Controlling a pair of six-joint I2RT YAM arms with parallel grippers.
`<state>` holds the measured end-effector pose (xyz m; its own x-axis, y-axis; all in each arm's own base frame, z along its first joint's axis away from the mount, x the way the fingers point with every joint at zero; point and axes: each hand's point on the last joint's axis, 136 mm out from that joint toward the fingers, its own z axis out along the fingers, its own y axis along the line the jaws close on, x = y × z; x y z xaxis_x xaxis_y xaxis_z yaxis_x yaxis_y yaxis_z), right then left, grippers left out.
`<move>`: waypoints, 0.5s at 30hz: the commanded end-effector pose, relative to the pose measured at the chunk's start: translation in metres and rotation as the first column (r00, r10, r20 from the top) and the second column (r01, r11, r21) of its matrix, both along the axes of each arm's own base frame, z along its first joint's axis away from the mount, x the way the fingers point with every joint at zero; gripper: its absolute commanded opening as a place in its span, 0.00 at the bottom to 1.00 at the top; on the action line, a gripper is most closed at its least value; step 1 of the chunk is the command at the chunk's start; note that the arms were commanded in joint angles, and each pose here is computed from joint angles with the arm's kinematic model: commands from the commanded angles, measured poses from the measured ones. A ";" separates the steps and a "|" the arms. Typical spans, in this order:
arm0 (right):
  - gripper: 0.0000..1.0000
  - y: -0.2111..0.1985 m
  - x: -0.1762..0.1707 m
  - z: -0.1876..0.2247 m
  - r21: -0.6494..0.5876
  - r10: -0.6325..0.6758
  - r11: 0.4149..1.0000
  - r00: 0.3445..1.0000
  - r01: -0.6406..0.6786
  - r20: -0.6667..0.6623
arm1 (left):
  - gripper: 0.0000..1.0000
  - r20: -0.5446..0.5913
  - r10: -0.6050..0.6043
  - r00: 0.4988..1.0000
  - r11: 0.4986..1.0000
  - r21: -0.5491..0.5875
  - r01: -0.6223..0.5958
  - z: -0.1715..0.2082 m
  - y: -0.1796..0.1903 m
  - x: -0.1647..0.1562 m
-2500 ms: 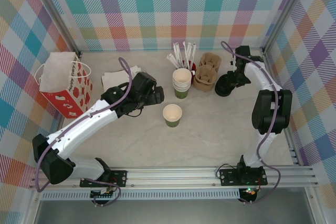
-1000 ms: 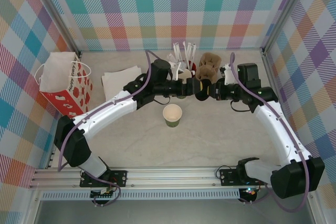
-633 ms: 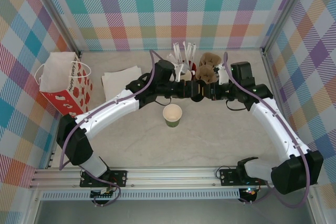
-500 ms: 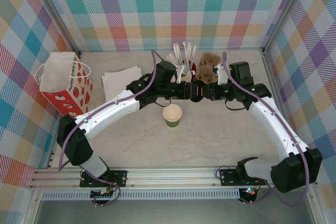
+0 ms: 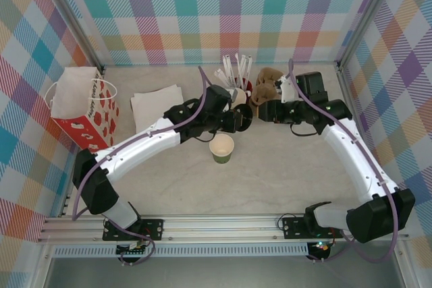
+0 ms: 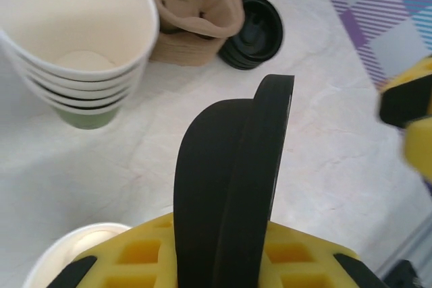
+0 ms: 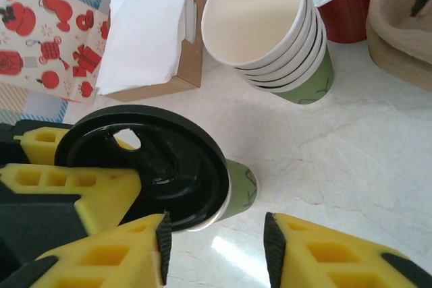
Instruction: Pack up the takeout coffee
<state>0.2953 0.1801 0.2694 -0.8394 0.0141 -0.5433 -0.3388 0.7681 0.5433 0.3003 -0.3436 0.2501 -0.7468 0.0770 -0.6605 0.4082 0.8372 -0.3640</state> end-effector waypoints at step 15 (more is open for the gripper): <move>0.72 0.006 -0.027 0.046 0.253 -0.177 0.919 0.891 0.302 -0.418 | 0.08 0.556 -0.155 0.816 0.832 0.519 -0.196 0.041 0.038 -0.013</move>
